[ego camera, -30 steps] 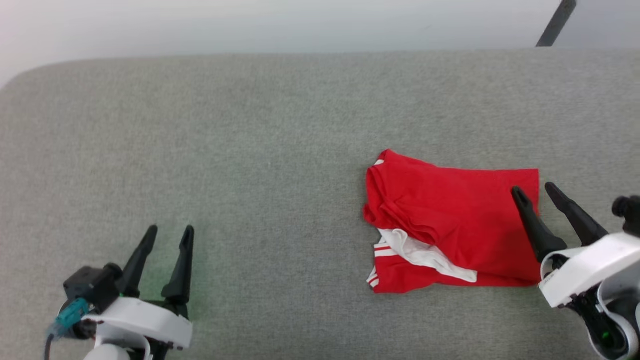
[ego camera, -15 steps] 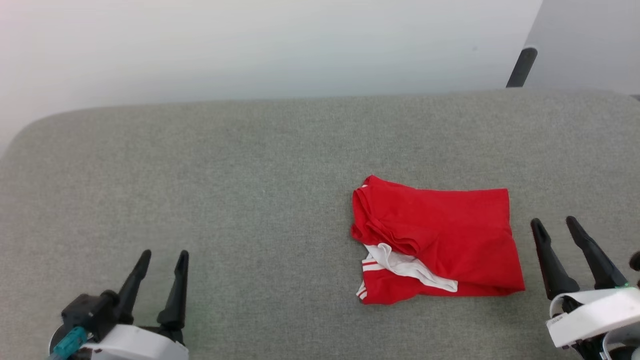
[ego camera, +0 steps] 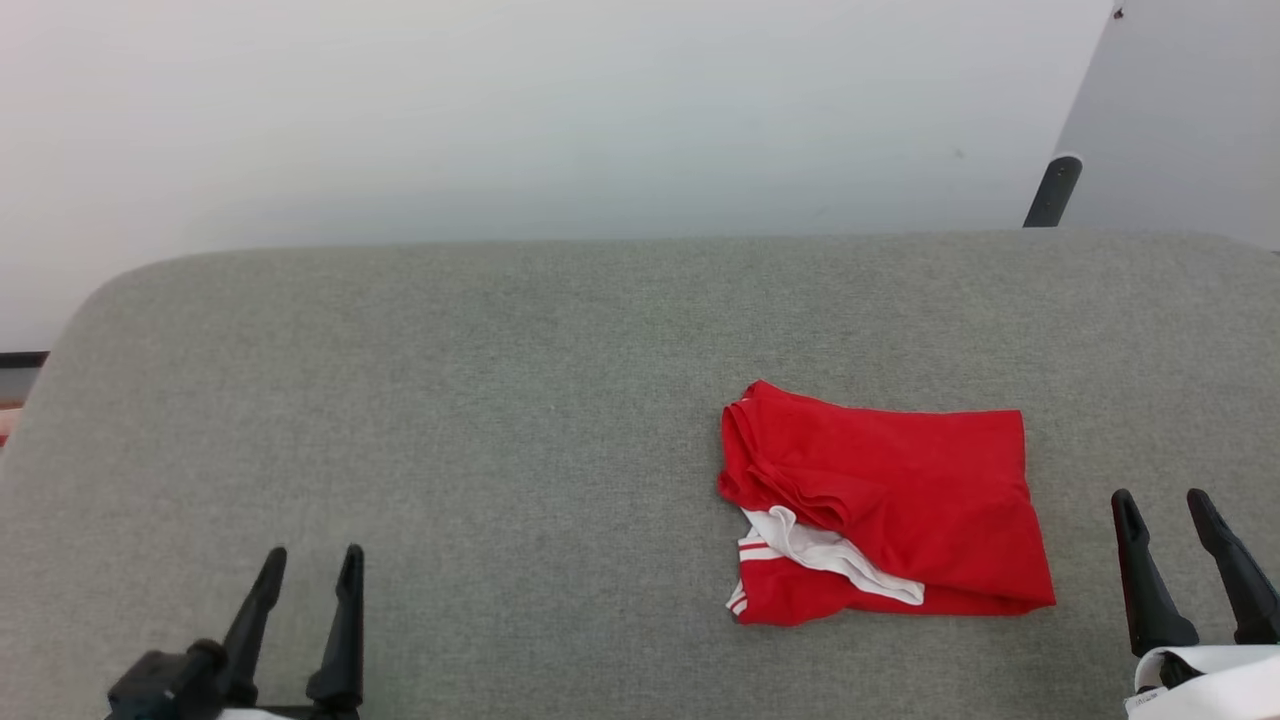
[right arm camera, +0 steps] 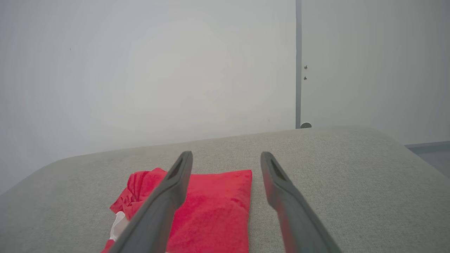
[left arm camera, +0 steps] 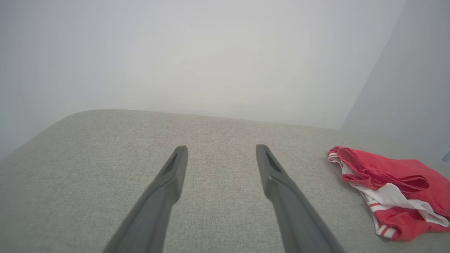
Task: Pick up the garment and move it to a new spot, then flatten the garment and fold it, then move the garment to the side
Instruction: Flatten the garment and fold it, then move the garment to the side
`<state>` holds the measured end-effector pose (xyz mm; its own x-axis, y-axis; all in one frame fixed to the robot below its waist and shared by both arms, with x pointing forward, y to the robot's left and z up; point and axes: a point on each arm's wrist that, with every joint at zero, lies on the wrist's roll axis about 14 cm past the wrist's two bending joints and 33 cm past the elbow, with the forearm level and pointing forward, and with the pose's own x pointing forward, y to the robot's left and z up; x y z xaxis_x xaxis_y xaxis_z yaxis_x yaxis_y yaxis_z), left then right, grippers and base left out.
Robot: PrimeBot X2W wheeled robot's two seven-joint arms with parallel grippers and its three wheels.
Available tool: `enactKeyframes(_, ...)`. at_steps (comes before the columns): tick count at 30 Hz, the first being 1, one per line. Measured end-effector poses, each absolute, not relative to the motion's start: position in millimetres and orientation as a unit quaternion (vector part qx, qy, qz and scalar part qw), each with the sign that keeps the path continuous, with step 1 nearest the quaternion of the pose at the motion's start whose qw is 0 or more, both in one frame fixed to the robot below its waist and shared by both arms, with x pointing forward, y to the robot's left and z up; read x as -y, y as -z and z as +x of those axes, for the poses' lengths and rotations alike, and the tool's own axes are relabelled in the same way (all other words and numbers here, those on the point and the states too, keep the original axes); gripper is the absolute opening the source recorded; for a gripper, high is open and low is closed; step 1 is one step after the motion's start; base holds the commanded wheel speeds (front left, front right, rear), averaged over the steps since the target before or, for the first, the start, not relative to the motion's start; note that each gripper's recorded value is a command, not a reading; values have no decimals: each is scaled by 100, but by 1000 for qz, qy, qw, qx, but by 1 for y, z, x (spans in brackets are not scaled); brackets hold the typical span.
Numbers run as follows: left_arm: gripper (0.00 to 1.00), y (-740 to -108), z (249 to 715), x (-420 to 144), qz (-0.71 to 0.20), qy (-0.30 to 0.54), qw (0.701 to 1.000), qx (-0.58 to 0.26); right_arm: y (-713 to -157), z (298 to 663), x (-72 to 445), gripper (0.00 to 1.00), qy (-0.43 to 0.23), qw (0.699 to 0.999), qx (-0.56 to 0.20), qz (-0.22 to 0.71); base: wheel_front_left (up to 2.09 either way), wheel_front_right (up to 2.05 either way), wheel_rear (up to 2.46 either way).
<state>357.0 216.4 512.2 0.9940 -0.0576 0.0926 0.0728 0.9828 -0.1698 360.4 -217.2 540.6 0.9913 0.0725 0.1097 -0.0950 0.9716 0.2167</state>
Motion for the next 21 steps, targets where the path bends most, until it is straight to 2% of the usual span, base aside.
enactKeyframes(21, 100, -499, 348, -219, -70, 26, 997, 23, -534, 361, 213, 100, -35, 992, 48, 112, 0, 0, 0)
